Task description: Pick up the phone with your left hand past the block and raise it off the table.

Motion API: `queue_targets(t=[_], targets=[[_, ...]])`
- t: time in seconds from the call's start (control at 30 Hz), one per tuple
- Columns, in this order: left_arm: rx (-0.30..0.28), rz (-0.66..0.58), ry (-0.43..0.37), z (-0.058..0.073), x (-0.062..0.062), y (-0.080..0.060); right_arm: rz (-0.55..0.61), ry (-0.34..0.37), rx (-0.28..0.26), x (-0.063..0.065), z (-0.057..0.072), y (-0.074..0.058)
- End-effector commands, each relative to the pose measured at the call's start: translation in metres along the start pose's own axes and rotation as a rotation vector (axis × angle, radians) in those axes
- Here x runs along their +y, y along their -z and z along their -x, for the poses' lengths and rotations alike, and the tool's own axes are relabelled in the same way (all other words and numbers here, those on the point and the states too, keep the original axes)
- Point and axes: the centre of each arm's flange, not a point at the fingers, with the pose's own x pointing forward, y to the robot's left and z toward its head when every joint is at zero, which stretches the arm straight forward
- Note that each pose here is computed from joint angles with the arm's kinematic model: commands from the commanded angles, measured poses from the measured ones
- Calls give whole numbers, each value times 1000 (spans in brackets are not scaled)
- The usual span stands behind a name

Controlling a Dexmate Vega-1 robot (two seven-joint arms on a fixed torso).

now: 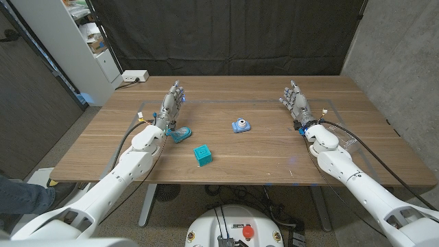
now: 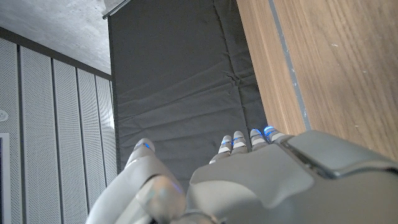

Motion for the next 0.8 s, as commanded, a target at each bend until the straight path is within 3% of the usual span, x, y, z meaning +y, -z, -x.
queue_targets(t=[0.03, 0.27, 0.8], targets=[[-44, -33, 13, 7, -3, -14, 14, -2, -13, 0, 3, -3], [-29, -42, 15, 12, 1, -15, 14, 2, -11, 0, 2, -4], [-85, -75, 1, 23, 9, -25, 22, -2, 3, 2, -3, -5]])
